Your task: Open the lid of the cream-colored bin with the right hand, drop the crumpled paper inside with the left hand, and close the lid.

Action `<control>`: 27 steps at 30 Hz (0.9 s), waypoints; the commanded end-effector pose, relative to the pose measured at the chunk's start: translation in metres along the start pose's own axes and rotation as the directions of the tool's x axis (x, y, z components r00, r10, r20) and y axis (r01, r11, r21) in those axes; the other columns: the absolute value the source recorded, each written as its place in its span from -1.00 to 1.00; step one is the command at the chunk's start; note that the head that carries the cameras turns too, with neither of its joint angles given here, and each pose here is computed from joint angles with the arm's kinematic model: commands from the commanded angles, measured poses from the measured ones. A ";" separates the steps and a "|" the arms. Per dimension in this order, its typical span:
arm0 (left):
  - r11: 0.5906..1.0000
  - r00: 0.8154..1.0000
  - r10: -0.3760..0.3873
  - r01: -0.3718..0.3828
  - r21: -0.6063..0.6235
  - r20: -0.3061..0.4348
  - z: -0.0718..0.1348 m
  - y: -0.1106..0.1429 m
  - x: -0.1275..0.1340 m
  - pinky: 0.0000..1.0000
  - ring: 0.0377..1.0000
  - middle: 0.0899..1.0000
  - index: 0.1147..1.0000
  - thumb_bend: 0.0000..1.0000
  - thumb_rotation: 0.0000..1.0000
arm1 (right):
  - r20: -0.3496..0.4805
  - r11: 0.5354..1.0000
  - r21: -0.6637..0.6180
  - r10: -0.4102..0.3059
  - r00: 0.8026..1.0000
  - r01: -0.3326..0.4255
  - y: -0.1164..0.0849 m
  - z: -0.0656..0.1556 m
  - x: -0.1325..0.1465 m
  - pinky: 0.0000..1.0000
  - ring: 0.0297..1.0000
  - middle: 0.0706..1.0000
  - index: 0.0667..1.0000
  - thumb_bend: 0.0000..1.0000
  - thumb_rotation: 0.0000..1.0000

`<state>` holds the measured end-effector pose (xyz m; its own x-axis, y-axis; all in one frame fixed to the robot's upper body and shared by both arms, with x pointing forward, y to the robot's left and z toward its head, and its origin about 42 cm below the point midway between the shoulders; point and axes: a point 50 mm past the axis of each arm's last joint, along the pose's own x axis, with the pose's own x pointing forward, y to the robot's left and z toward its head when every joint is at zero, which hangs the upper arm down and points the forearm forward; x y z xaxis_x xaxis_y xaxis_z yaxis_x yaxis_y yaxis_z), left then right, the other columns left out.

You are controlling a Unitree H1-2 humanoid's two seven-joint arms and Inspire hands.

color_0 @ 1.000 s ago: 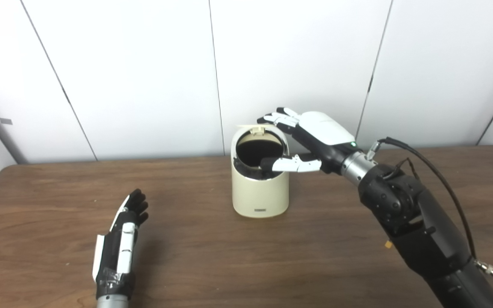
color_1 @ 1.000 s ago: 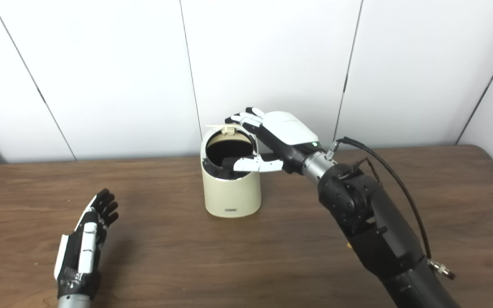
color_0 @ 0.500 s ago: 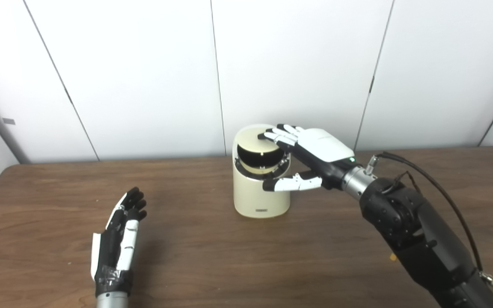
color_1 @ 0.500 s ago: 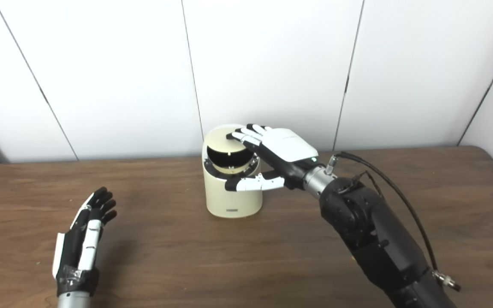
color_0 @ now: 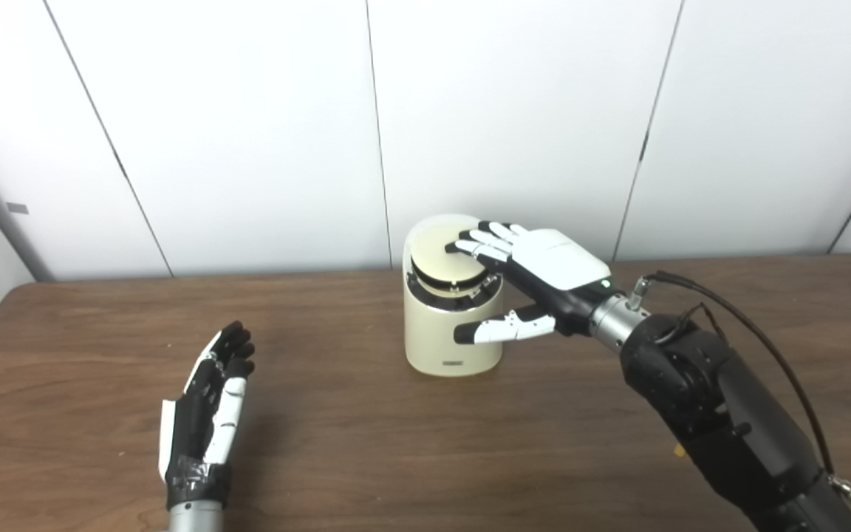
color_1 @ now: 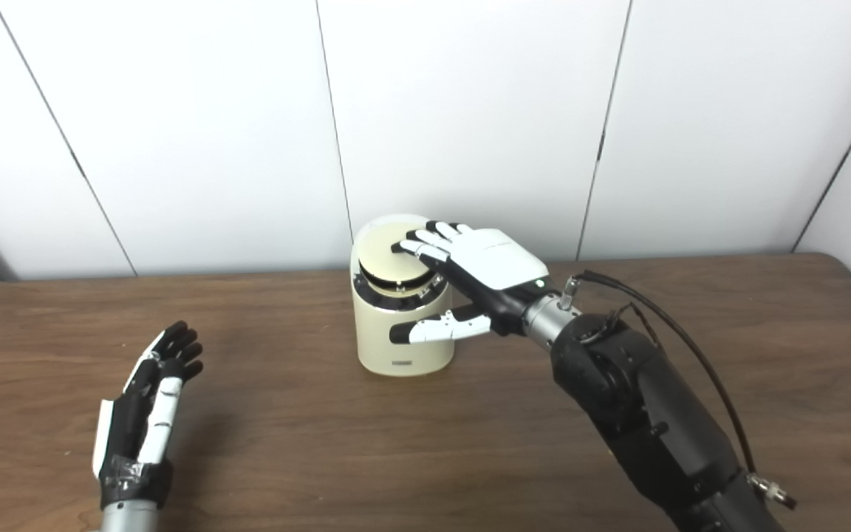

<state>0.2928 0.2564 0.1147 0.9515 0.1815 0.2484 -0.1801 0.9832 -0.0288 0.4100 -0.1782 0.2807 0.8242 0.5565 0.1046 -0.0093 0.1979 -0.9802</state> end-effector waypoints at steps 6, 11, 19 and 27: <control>1.000 0.995 0.001 -0.002 -0.004 -0.097 -0.025 -0.006 -0.021 0.70 0.71 0.71 0.72 0.10 0.41 | 0.029 0.996 -0.082 -0.036 0.999 0.038 -0.010 0.001 -0.001 0.98 1.00 0.88 0.76 0.31 1.00; 1.000 0.995 0.003 -0.005 -0.012 -0.098 -0.026 -0.007 -0.019 0.69 0.70 0.71 0.71 0.10 0.40 | 0.027 0.994 -0.108 -0.023 0.999 0.025 -0.008 0.000 -0.005 1.00 1.00 0.90 0.78 0.31 1.00; 1.000 0.995 0.004 -0.005 -0.011 -0.099 -0.025 -0.007 -0.018 0.68 0.70 0.71 0.71 0.09 0.38 | 0.032 0.989 -0.146 -0.020 0.999 0.025 -0.007 0.004 -0.013 1.00 1.00 0.91 0.78 0.29 1.00; 1.000 0.994 0.002 -0.003 -0.007 -0.107 -0.023 -0.007 -0.018 0.74 0.74 0.75 0.78 0.09 0.40 | 0.028 0.986 -0.163 -0.032 0.999 0.036 -0.002 0.004 -0.019 1.00 1.00 0.89 0.75 0.25 1.00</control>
<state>0.2951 0.2553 0.1144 0.9555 0.1794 0.2343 -0.1781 0.9836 -0.0272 0.3917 -0.1838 0.2693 0.8218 0.5604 0.1031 0.0609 0.0935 -0.9938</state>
